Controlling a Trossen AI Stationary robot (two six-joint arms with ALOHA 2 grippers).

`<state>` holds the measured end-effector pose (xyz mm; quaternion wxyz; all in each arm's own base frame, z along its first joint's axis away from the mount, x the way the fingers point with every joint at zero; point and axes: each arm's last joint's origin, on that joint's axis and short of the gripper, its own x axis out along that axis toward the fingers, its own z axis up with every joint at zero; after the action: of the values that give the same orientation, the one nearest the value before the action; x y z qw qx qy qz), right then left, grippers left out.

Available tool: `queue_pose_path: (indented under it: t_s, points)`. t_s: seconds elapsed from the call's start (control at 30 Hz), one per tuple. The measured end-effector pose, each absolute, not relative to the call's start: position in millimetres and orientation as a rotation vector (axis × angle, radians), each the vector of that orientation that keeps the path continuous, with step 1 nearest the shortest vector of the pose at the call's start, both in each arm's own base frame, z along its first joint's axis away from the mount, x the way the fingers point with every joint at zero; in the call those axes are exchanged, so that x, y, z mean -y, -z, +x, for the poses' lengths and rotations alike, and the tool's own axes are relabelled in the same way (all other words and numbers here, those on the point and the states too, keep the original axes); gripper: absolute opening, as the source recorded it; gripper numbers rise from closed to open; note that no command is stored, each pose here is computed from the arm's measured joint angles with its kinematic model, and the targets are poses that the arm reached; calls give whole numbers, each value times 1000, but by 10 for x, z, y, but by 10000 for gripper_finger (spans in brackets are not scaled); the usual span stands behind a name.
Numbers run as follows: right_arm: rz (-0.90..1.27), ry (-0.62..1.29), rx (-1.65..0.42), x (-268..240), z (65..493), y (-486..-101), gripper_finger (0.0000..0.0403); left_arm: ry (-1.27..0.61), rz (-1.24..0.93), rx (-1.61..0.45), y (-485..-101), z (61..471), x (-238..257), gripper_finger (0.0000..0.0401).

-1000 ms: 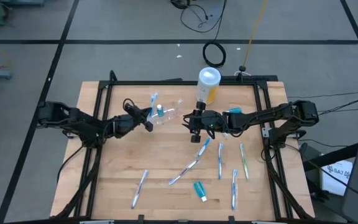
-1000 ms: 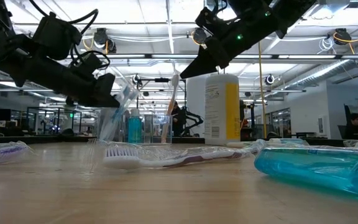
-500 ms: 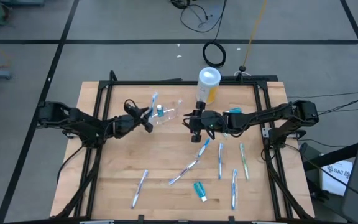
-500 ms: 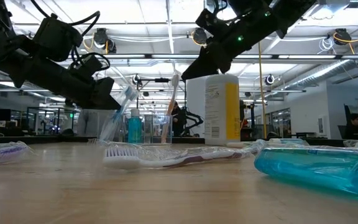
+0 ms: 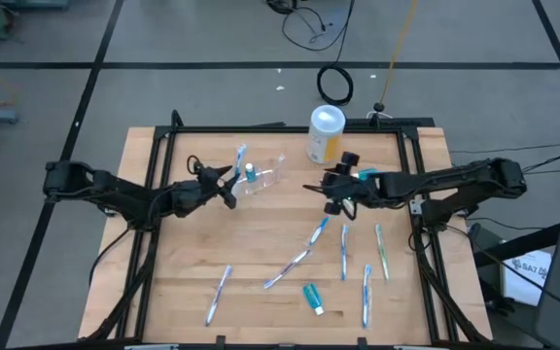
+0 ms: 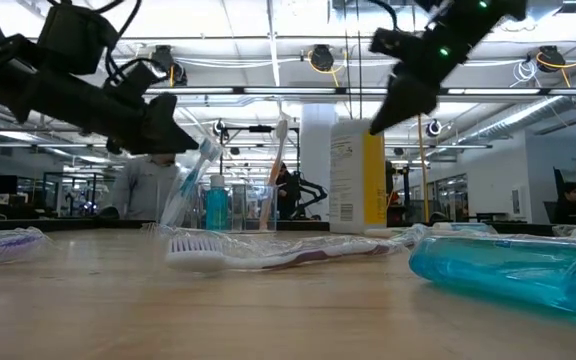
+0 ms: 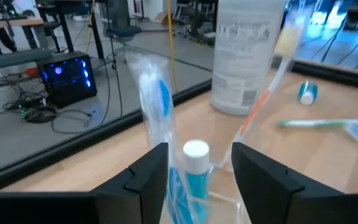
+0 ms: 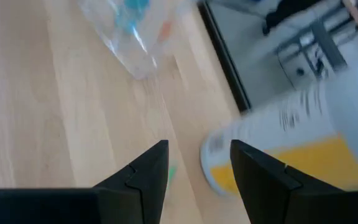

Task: Pick & Place toothbrushing station
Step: Put the blue mouthwash into the transparent organizer

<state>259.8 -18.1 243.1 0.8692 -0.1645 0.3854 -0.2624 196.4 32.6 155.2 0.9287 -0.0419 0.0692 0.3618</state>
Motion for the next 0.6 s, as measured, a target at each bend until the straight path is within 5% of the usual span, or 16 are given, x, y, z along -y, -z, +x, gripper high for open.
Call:
queue_pose_path:
  t_s: [0.3, 0.6]
  points:
    - [-381, 578, -910, 302, 2119, -2006, 164, -653, -79, -23, -1796, 1898, -225, 184]
    - [-528, 673, -726, 445, 2150, -2024, 164, -637, -107, 100, -1944, 1869, -211, 184]
